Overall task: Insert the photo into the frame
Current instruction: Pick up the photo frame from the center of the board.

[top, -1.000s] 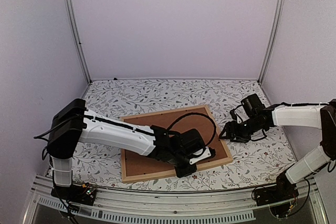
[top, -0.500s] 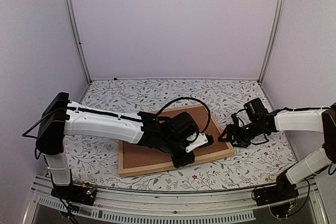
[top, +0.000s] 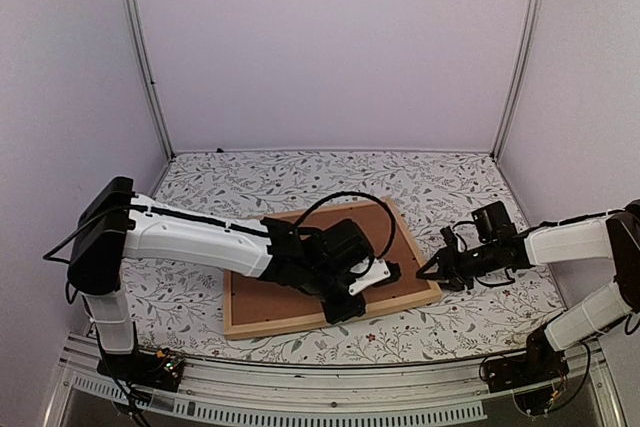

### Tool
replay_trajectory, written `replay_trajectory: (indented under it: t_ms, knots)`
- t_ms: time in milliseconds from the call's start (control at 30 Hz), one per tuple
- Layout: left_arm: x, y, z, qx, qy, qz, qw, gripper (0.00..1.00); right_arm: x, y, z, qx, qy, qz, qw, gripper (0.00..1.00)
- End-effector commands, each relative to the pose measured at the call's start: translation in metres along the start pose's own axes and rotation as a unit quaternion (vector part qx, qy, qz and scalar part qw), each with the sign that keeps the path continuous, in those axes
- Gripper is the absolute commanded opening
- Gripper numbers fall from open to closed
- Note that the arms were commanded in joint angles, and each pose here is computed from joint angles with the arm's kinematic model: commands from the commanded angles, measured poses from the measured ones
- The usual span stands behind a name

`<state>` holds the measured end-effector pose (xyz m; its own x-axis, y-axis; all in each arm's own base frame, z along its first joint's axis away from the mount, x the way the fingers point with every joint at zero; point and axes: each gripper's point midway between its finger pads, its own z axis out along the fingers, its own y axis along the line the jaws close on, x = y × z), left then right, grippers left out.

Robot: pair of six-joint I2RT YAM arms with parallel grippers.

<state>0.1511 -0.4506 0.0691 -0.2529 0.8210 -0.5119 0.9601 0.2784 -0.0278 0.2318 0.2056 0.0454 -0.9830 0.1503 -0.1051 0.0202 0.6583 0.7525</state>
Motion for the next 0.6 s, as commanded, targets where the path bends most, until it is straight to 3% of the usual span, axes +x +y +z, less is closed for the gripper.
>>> replay_trajectory:
  t_ms: [0, 267, 467, 567]
  knots:
    - [-0.015, 0.011, -0.008, -0.01, -0.037, -0.023, 0.999, 0.07, -0.008, 0.018, -0.008, -0.04, -0.015, -0.011, 0.999, 0.35]
    - [-0.003, 0.014, -0.001, -0.024, -0.025, -0.032, 0.999, 0.14, -0.018, 0.037, -0.021, -0.056, -0.032, -0.03, 0.997, 0.18]
    - [-0.01, 0.03, -0.012, -0.127, -0.038, -0.017, 0.991, 0.55, -0.026, 0.053, -0.027, -0.069, -0.036, -0.039, 0.996, 0.1]
    - [-0.013, 0.029, -0.016, -0.17, -0.037, 0.009, 0.985, 0.7, -0.03, 0.064, -0.031, -0.077, -0.032, -0.042, 0.996, 0.07]
